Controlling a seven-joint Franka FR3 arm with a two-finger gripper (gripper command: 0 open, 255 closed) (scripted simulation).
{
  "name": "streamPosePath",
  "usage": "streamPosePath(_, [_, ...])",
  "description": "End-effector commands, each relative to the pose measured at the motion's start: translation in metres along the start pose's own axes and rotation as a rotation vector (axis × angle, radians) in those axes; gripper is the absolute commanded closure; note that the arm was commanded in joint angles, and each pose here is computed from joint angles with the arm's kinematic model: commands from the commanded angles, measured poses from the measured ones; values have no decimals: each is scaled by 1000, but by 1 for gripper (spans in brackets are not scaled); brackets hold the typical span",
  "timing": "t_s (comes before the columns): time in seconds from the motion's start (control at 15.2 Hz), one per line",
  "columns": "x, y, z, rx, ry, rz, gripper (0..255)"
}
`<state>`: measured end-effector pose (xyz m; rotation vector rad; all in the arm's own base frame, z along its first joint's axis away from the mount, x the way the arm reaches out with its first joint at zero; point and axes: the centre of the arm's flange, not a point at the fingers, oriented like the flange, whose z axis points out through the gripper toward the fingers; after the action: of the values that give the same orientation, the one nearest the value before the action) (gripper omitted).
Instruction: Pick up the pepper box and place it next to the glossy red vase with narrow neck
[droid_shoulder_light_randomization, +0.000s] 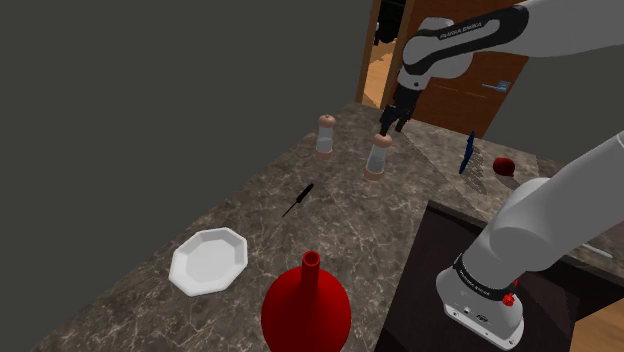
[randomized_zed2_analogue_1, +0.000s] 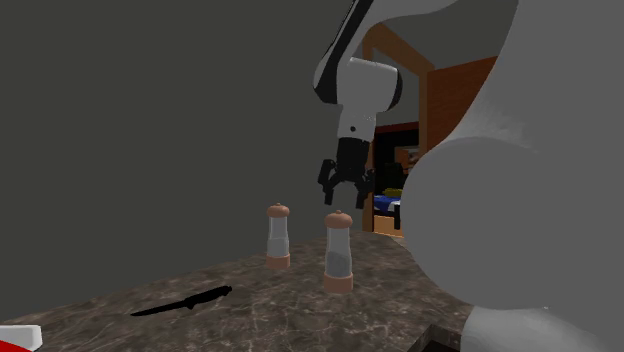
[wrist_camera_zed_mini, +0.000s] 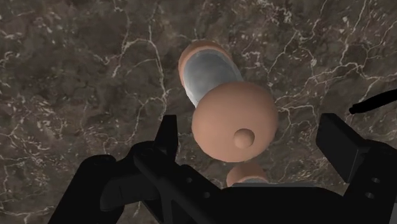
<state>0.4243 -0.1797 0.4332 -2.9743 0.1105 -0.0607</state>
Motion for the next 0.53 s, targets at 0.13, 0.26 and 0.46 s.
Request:
streamPosePath(0.13, [1,3,20,2,2,1,0])
streamPosePath(0.26, [1,3,31,2,2,1,0])
streamPosePath(0.46, [1,3,39,2,2,1,0])
